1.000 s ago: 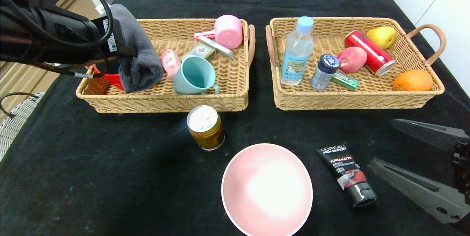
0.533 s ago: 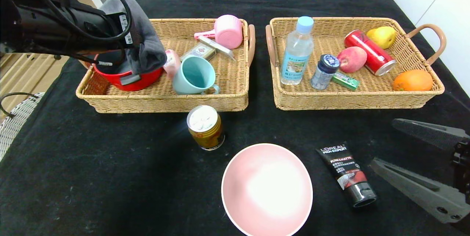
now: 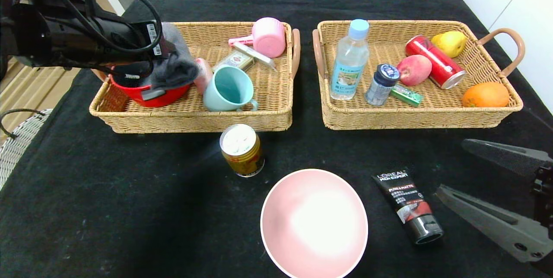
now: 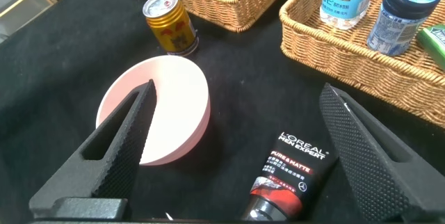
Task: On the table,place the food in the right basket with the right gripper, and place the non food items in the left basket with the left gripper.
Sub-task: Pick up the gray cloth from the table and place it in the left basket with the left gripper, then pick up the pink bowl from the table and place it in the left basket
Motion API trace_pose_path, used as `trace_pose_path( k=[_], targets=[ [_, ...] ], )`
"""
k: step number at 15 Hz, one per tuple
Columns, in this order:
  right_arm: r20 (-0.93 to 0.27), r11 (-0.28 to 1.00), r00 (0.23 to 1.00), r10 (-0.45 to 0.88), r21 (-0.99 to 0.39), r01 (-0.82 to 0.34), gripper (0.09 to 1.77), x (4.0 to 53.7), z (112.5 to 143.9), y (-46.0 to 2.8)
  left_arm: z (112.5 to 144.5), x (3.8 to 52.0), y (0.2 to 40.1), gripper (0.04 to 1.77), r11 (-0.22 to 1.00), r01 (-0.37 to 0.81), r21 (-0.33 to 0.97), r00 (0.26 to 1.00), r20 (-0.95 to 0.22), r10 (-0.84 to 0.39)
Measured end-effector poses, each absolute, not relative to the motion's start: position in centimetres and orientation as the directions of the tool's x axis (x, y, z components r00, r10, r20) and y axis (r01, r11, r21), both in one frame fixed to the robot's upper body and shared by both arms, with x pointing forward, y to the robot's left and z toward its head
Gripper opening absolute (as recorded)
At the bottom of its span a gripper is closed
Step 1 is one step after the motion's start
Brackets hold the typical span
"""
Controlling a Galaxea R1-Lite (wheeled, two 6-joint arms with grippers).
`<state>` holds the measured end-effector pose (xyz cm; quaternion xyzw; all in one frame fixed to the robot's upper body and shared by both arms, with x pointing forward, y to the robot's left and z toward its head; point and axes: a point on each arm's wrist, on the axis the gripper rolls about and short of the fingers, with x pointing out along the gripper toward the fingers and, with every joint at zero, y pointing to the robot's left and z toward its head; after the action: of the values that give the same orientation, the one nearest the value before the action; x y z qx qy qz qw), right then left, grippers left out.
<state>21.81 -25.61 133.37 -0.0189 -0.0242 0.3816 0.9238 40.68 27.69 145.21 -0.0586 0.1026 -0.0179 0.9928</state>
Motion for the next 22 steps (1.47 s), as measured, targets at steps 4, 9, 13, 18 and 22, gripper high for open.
trace_pose_path(
  k=[4, 9, 13, 18, 22],
  targets=[
    [0.031, 0.709, 0.709, 0.705, -0.053, -0.703, 1.71, 21.8, 133.4, -25.6, 145.2, 40.6, 27.7, 1.13, 0.992, 0.030, -0.120, 0.976, -0.209, -0.055],
    [0.035, 0.711, 0.711, 0.703, -0.054, -0.701, 1.71, 21.8, 133.5, -25.7, 145.2, 40.0, 27.5, 1.40, 0.992, 0.041, -0.118, 0.973, -0.221, -0.066],
    [0.036, 0.713, 0.712, 0.701, -0.055, -0.699, 1.71, 21.8, 133.6, -25.7, 144.8, 36.9, 26.6, 1.53, 0.990, 0.064, -0.123, 0.935, -0.340, -0.103],
    [0.034, 0.713, 0.713, 0.701, -0.055, -0.699, 1.71, 21.8, 133.5, -25.7, 144.4, 31.7, 23.9, 1.61, 0.971, 0.137, -0.194, 0.843, -0.492, -0.217],
    [0.028, 0.712, 0.712, 0.702, -0.055, -0.700, 1.71, 21.8, 133.4, -25.7, 143.9, 29.2, 21.8, 1.66, 0.950, 0.221, -0.221, 0.790, -0.531, -0.307]
  ],
)
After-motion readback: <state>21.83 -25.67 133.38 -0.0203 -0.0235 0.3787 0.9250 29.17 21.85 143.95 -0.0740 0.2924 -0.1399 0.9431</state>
